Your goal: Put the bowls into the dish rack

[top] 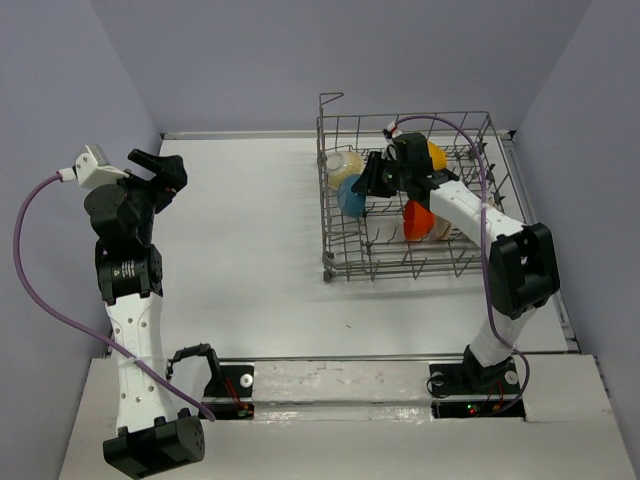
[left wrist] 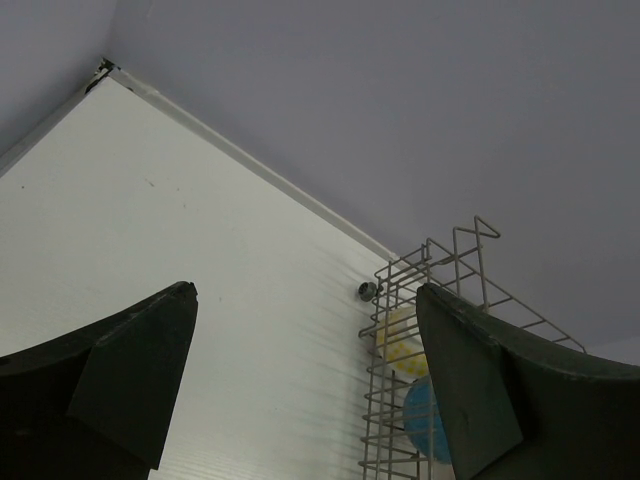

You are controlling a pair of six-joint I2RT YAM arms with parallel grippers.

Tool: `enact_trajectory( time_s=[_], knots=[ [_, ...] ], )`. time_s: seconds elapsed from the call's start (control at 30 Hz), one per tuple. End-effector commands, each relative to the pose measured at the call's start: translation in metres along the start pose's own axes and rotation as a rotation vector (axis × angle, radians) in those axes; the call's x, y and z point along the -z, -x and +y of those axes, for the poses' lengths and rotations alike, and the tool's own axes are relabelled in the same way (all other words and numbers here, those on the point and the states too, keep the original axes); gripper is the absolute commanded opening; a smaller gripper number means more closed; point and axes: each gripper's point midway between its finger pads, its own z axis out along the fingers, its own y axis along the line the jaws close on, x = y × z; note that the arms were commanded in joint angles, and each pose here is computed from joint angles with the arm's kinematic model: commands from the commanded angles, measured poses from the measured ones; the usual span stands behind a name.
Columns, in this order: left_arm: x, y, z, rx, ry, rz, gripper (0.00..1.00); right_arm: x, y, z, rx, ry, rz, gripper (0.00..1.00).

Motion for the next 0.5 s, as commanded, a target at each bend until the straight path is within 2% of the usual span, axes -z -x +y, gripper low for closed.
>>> enact_trajectory(
  time_s=[0.0,0.27,0.47],
  knots=[
    [0.003,0.014,-0.014,-0.005,-0.059,-0.05,0.99,0.015,-0.051,-0.109,0.108,-0.417,0.164,0.36],
    [0.004,0.014,-0.014,-0.008,-0.058,-0.051,0.99,0.021,-0.064,-0.116,0.136,-0.461,0.215,0.37],
    [0.003,0.015,-0.014,-0.005,-0.059,-0.052,0.99,0.03,-0.062,-0.122,0.144,-0.508,0.207,0.4]
  ],
)
